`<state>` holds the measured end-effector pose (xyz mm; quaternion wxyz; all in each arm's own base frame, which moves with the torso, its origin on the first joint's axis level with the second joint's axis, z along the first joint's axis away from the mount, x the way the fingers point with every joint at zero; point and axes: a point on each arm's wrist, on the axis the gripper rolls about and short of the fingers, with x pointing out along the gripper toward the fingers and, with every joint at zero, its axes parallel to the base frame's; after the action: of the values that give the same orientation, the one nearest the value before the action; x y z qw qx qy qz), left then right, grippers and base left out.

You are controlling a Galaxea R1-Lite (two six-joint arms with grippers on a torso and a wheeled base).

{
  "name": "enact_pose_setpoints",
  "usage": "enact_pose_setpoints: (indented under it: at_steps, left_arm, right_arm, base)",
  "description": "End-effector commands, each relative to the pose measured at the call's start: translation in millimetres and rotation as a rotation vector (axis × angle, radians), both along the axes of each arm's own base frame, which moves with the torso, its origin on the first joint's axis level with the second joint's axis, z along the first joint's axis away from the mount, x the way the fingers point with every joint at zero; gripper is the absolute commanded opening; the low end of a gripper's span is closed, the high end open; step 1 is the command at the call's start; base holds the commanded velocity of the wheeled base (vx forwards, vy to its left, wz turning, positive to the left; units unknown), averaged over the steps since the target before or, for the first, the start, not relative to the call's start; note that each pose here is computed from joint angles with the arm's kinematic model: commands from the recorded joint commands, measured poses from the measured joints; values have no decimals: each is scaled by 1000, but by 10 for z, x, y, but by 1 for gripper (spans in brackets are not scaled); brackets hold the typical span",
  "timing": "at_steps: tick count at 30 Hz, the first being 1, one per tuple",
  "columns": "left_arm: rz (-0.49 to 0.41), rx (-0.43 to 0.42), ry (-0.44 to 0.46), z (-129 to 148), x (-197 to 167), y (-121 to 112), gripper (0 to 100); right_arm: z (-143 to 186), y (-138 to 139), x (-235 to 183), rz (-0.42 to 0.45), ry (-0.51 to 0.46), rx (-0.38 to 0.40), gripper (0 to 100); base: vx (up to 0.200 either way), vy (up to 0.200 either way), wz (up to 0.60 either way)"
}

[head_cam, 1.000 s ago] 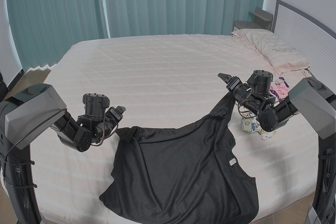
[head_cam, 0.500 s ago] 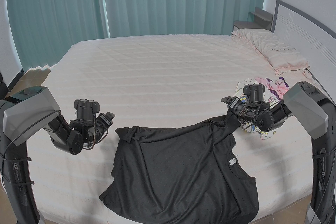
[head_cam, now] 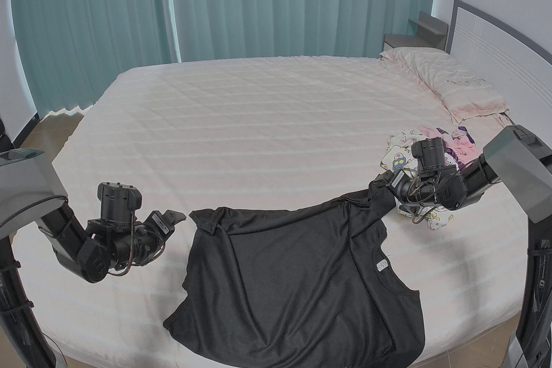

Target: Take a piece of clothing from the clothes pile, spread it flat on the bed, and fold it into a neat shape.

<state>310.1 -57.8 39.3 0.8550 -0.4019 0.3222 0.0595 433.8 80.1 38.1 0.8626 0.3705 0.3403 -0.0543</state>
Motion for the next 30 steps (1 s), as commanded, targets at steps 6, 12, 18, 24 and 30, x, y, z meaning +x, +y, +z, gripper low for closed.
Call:
enact_pose_setpoints:
  at_steps: [6,12,18,24,30]
  left_arm:
    - [-143,-36,144,-32,-962,9,100]
    - [-228,23,222,-184,-1138,-196,100]
    - [-231,66,281,-323,-1157,-246,100]
    - [-172,145,340,-519,-1155,-227,100]
    - [-139,190,341,-675,-1164,-213,100]
  right_arm:
    - [106,-188,-893,91,-6,-13,100]
    - [-14,-259,-1050,144,-11,-2,100]
    - [24,-167,-1156,185,-49,8,100]
    - [-25,-111,-1295,203,-47,16,100]
    - [-15,-124,-1350,203,-110,14,100]
  base:
    - [0,0,0]
    - [0,0,0]
    - [0,0,0]
    - [0,0,0]
    - [0,0,0]
